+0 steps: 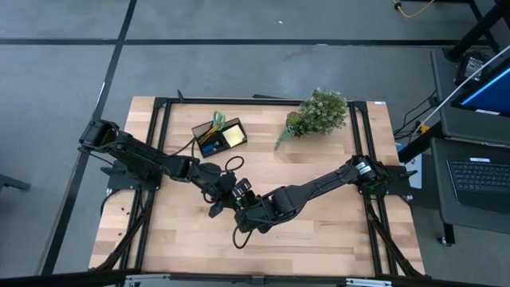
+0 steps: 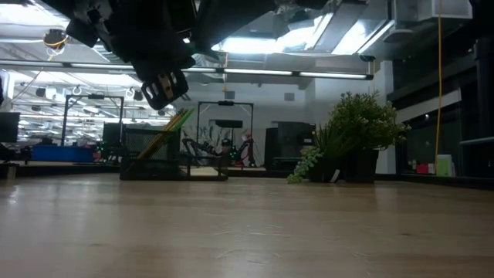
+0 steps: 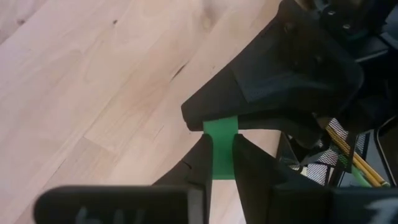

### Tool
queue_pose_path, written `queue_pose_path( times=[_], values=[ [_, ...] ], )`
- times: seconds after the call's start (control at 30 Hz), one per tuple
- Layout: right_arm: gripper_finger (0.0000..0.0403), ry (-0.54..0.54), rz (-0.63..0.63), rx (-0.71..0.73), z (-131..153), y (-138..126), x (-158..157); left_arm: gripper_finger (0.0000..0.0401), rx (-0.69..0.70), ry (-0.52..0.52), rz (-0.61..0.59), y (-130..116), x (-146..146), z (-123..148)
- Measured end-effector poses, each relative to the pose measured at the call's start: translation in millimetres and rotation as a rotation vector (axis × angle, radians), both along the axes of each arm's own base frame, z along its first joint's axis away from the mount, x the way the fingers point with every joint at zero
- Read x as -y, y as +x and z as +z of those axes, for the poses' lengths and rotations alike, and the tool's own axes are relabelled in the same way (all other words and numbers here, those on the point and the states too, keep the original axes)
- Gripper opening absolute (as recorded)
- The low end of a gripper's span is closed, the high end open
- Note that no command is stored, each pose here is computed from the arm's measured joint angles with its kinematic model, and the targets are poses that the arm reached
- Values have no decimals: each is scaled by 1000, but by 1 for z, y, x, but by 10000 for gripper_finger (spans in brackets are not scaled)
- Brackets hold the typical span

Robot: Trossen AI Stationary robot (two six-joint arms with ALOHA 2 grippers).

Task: Pick and place office supplies into organizer
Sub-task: Put the green eraser into the desk organizer

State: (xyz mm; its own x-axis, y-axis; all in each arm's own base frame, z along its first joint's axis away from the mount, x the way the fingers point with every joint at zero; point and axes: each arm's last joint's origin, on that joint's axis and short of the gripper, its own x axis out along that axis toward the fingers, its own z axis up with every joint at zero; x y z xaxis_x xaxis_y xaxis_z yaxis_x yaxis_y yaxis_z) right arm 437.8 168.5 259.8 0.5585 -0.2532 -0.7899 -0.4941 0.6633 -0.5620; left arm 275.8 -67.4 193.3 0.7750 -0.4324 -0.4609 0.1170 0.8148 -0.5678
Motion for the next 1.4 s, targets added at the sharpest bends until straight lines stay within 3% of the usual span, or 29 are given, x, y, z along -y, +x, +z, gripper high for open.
queue_pose_path(
  times=[0.47, 0.6, 0.77, 0.9, 1.07, 1.27, 1.4],
  values=[
    [148, -13, 2, -32, -2, -3, -1, 12, 11, 22, -50, -1, 0, 0],
    [155, -45, -18, -20, -2, -4, -1, 12, 6, 37, -34, 0, -6, -1],
    [156, -171, -81, -37, -3, -13, -2, 12, -3, 49, 0, -4, -17, 5],
    [155, -170, -171, -80, -5, -22, 1, 12, 60, 76, -7, -10, -21, 18],
    [120, -149, -304, -134, -8, -30, 11, 12, 110, 155, 51, -20, -25, 34],
    [15, 20, -352, -209, -11, -29, 16, 12, 69, 271, 202, -38, -32, 43],
    [10, 92, -344, -217, -11, -26, 16, 12, 62, 331, 278, -50, -33, 50]
  ],
)
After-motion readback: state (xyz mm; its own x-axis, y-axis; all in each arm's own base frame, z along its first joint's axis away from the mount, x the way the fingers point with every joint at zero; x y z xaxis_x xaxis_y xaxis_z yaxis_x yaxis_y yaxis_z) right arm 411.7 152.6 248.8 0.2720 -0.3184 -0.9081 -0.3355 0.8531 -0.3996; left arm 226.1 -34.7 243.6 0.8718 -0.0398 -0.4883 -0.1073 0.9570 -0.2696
